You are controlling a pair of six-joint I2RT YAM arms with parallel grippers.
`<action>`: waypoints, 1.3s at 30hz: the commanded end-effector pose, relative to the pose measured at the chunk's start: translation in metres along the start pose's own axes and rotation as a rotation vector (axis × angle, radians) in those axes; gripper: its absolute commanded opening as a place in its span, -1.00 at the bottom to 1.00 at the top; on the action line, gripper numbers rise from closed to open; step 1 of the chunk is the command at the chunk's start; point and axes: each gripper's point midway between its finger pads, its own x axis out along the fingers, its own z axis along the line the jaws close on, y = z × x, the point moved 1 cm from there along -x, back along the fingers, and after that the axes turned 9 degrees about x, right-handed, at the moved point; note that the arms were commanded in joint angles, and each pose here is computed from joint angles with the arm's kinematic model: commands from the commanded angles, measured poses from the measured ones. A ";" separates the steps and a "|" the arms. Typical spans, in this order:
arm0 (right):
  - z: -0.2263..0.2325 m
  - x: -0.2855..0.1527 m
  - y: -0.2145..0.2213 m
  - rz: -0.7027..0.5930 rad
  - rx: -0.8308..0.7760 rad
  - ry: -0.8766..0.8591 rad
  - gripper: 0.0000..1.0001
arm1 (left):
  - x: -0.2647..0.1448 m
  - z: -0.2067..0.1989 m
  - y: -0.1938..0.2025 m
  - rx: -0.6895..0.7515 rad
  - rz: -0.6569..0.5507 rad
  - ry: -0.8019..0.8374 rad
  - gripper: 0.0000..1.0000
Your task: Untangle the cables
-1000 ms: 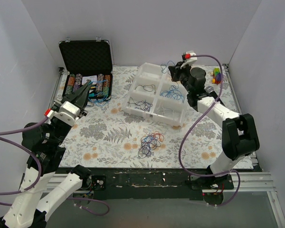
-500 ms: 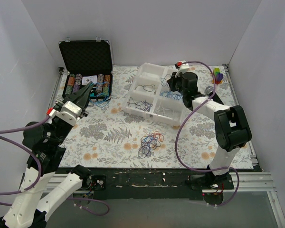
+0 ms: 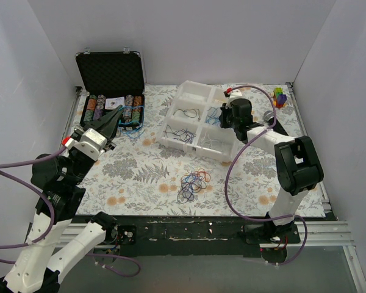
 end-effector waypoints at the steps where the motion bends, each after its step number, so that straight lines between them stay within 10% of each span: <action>1: -0.002 -0.014 -0.016 -0.073 0.002 0.020 -0.97 | -0.001 0.006 -0.012 -0.004 -0.026 -0.006 -1.00; 30: -0.005 -0.035 -0.033 -0.126 0.013 0.014 -0.97 | -0.001 -0.003 -0.017 -0.043 -0.040 0.045 -1.00; 39: 0.024 0.013 -0.055 -0.058 0.049 -0.097 -0.42 | -0.005 -0.014 -0.014 -0.052 -0.033 0.099 -0.93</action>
